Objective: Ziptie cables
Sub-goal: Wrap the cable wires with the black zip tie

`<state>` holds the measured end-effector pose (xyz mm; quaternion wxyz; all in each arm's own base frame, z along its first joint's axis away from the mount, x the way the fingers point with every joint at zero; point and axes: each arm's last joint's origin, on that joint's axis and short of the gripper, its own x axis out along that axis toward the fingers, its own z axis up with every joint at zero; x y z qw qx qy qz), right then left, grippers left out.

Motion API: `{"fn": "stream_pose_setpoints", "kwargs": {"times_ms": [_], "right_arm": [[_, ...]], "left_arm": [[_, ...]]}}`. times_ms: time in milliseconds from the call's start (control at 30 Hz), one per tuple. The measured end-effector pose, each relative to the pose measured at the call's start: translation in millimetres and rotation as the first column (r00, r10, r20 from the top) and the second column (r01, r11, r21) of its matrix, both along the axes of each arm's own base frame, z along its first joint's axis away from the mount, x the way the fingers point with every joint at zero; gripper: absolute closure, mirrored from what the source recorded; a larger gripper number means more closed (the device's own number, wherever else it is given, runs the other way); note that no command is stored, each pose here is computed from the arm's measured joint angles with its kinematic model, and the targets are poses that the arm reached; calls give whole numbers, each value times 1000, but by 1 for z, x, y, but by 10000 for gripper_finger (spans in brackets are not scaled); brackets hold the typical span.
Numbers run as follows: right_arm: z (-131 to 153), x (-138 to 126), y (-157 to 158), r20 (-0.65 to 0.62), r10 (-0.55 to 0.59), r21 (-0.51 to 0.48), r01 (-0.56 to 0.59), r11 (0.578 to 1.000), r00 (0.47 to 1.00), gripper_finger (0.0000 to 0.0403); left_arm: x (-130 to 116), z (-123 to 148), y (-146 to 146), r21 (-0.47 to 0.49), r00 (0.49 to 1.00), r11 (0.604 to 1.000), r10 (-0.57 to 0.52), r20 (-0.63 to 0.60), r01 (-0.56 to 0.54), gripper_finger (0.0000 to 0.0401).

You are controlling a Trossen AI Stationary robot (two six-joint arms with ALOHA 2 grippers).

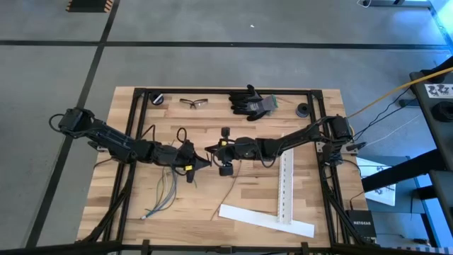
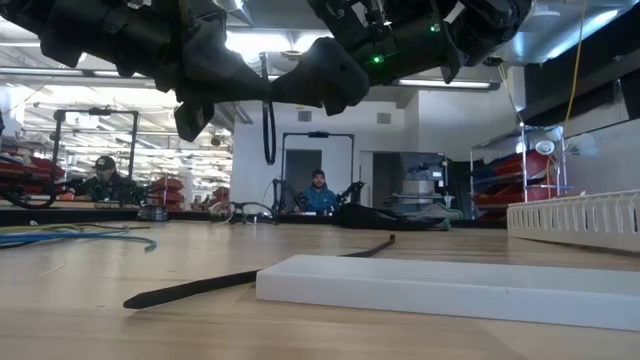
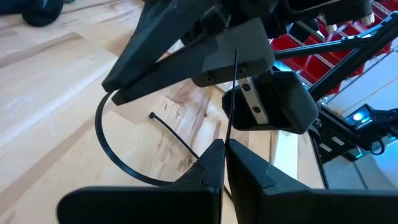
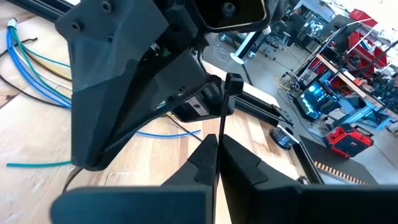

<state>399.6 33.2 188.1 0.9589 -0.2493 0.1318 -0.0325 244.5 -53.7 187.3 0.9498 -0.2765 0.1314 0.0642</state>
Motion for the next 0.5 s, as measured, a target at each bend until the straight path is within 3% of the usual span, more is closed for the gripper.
{"fn": "stream_pose_setpoints", "kwargs": {"times_ms": [500], "right_arm": [[0,-1,9,-30,11,-218,-17,976,999,403]], "left_arm": [[-1,0,-2,-45,1000,999,6,-2,-7,401]]}}
